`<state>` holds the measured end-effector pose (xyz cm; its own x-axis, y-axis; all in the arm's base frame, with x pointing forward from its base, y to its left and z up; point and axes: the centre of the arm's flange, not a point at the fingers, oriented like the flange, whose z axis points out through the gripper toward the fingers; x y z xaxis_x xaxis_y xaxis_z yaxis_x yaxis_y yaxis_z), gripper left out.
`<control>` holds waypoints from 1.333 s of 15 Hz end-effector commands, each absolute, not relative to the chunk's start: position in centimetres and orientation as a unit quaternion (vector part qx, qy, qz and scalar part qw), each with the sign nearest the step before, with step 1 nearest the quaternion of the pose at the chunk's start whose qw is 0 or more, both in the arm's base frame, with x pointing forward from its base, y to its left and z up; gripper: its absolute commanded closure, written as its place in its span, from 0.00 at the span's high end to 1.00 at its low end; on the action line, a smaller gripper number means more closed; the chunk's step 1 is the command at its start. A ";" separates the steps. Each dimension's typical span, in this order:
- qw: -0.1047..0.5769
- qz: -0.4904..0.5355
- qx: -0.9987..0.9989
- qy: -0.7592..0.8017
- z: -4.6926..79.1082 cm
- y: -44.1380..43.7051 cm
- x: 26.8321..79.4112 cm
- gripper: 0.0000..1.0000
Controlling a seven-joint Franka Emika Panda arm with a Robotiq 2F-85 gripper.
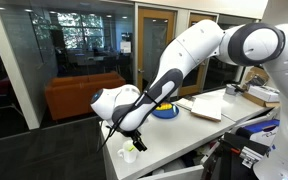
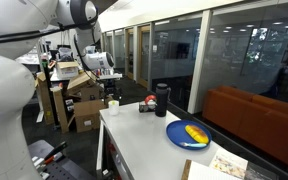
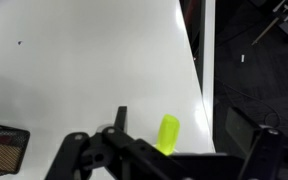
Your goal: Take the yellow marker out of the cup and put it on the table
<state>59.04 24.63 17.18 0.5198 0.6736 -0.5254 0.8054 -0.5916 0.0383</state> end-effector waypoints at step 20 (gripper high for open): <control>0.170 -0.218 0.843 0.462 15.8 24.6 59.6 0.02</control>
<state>59.37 24.78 15.22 0.4891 0.6957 -0.5261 0.8382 -0.5418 0.0629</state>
